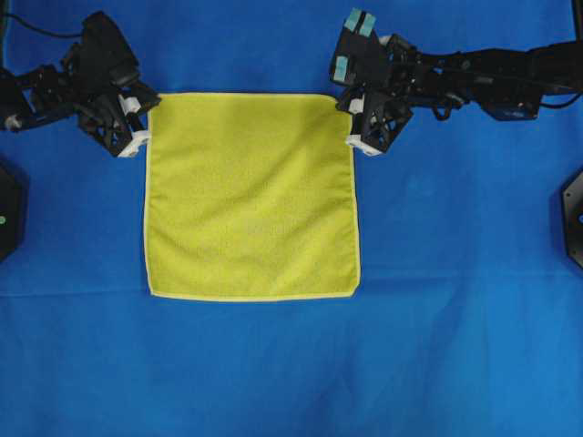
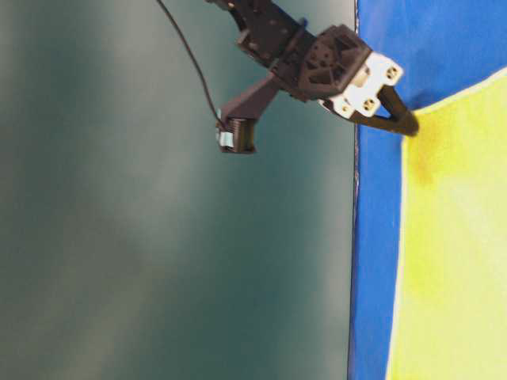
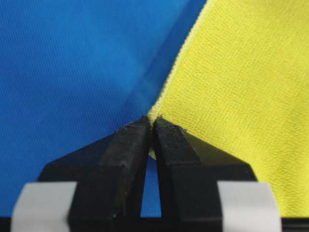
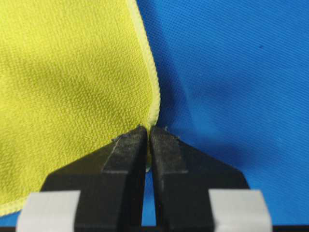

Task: Fold the yellow towel.
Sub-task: 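Lift the far edge with both grippers and fold it toward the near edge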

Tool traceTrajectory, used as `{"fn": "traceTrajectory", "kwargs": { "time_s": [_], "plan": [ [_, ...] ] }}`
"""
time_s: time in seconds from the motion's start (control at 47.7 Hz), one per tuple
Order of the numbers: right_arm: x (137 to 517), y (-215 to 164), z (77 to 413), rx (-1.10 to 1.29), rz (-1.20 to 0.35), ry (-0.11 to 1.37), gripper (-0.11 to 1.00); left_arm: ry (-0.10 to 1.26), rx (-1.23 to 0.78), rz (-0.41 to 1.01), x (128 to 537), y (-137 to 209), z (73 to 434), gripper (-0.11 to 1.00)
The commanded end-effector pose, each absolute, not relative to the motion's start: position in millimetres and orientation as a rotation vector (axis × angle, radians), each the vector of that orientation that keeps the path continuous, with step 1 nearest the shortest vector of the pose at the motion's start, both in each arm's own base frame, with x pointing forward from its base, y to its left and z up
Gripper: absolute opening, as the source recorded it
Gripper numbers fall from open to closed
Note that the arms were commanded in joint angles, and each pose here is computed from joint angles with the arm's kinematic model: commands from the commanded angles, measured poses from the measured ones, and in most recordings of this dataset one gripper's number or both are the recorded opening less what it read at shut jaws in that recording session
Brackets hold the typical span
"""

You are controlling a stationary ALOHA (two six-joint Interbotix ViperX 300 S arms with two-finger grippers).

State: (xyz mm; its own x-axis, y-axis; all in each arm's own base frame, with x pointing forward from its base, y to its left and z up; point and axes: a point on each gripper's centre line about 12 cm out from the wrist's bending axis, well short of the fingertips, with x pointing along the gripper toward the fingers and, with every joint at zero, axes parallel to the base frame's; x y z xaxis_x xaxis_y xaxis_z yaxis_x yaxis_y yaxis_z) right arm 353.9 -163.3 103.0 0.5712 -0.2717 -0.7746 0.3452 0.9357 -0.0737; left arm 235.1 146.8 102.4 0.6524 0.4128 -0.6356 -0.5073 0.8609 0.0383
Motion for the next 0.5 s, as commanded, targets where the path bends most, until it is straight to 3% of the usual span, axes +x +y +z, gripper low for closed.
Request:
{"fn": "traceTrajectory", "kwargs": {
  "time_s": [0.0,0.482],
  "plan": [
    [355,-164,129,0.076,-0.371,0.832,0.02,0.646,-0.134,0.524,241,150,120,0.03],
    [354,-153,141,0.066,-0.352,0.815,0.02,0.666,-0.128,0.470,239,131,134,0.03]
  ]
}}
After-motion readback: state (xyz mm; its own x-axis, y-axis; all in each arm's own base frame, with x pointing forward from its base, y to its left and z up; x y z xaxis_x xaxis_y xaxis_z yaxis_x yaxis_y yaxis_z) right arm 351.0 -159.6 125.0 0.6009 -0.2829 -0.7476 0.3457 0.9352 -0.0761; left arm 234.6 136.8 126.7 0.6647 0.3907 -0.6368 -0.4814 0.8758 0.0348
